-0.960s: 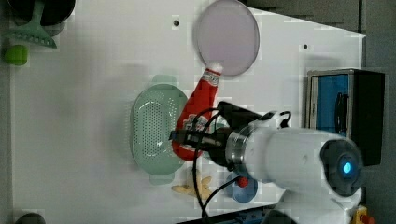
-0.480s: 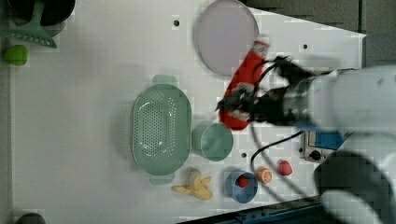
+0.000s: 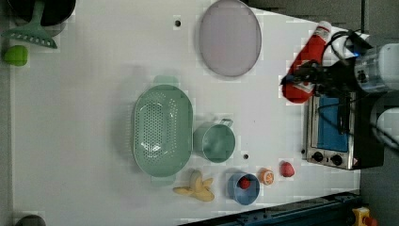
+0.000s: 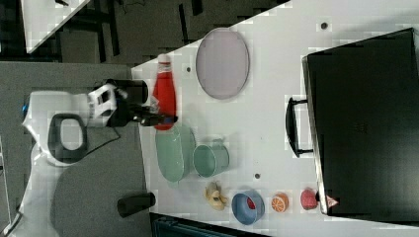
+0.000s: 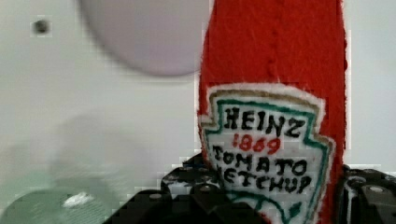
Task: Pick ketchup from strainer and place it on the table
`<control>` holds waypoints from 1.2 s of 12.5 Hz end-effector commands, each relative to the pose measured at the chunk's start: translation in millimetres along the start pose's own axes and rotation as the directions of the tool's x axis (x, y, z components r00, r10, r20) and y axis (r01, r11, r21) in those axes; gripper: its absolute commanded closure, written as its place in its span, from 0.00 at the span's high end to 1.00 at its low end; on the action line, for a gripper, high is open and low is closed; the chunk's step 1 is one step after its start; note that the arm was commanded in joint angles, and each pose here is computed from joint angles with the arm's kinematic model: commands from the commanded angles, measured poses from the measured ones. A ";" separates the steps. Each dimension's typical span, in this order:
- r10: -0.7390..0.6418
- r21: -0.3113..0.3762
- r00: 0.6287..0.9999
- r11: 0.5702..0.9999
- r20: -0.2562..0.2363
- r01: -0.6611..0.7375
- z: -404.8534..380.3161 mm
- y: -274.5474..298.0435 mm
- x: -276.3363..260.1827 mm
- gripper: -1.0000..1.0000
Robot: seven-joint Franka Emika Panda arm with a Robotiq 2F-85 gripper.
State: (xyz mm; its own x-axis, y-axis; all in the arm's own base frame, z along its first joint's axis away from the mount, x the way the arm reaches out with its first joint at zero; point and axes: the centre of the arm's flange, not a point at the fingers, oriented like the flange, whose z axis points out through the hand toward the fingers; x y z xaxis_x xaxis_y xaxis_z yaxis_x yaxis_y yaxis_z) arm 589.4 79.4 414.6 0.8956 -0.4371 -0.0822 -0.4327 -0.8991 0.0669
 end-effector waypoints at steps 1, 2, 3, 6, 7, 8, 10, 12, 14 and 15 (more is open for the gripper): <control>-0.099 -0.014 0.995 0.995 -0.014 0.099 -1.6 55.5 29.6 0.60; -0.093 -0.017 0.996 0.996 -0.009 0.093 7.8 70.8 35.6 0.60; -0.084 -0.017 0.996 0.996 -0.010 0.083 20.0 82.9 39.4 0.60; -0.058 0.004 0.997 0.998 -0.047 0.059 75.6 102.6 35.9 0.60; -0.058 0.011 0.997 0.998 -0.051 0.059 98.2 105.4 29.7 0.60; -0.060 0.019 0.997 0.998 -0.052 0.061 120.3 106.7 23.4 0.60; -0.063 0.027 0.998 0.998 -0.030 0.063 164.4 109.1 12.6 0.60; -0.062 0.037 0.998 0.997 -0.010 0.062 202.3 110.3 7.2 0.72; -0.061 0.052 0.998 0.997 -0.013 0.061 226.2 109.3 5.7 0.94; -0.063 0.055 0.998 0.996 -0.017 0.064 225.9 107.7 6.1 1.00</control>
State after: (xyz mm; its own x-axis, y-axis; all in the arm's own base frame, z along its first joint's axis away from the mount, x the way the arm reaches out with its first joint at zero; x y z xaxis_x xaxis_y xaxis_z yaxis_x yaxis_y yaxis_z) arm 497.3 -25.7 156.3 0.8893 -0.4184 -0.1846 -0.4160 -0.9078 0.0535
